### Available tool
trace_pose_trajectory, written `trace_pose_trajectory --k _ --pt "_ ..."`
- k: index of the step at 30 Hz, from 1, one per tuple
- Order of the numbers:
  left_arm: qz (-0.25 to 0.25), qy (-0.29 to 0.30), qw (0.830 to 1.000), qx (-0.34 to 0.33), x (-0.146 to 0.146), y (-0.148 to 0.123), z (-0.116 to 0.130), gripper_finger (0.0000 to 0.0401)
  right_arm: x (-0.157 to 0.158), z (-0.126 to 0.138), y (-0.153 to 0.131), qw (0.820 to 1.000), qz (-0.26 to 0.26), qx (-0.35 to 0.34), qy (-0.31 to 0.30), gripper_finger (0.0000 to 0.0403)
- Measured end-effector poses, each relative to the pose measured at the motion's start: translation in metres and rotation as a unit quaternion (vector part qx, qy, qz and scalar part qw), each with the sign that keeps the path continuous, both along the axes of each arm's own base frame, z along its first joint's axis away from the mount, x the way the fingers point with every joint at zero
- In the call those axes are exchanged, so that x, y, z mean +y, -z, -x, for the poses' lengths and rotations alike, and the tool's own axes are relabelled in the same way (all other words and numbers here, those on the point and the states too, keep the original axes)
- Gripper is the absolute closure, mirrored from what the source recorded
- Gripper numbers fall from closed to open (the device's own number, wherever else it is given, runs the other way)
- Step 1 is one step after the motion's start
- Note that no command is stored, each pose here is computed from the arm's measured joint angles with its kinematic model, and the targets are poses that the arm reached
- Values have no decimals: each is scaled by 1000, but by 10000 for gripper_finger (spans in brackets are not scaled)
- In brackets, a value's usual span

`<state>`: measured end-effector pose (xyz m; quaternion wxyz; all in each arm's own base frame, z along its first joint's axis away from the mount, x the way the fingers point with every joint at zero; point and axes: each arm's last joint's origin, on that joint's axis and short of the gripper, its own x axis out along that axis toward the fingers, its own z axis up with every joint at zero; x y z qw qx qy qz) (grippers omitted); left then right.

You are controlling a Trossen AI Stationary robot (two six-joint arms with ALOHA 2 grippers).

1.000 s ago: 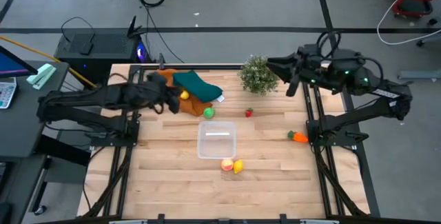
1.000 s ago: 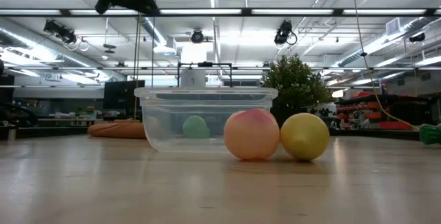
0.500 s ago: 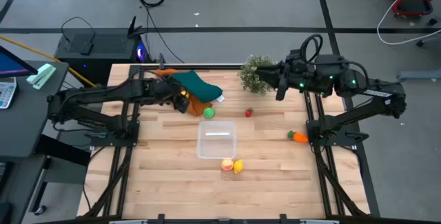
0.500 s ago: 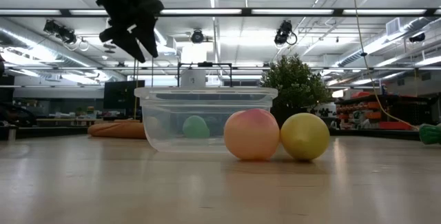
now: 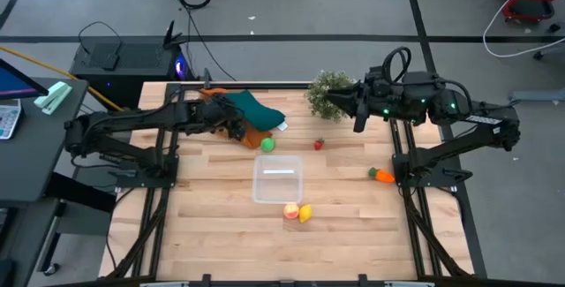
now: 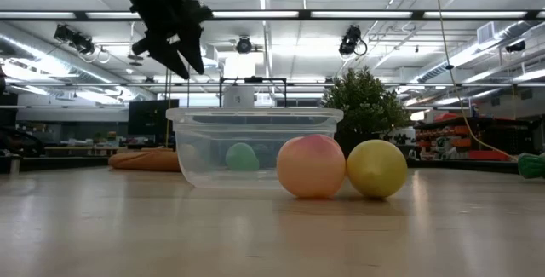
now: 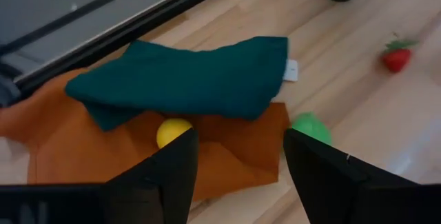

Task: Pick and placing Produce into tupperware
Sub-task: Put the top yellow lemon into the transparent container

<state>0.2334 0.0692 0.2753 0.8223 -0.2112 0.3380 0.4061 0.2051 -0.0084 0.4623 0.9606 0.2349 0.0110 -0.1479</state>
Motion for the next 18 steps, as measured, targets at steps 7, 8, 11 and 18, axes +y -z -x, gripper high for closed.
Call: trace_pose_trajectory --k 7,8,11,18 --pt "81 -36 995 47 19 40 -20 167 0 1 5 999 13 30 -2 323" --pt "97 -40 993 51 20 45 -23 165 0 2 6 999 13 35 -2 323" --pt "120 -55 989 62 24 57 -27 157 0 2 8 999 12 46 -2 323" --pt "124 -82 987 61 34 58 -23 123 0 3 14 997 4 77 -14 323"
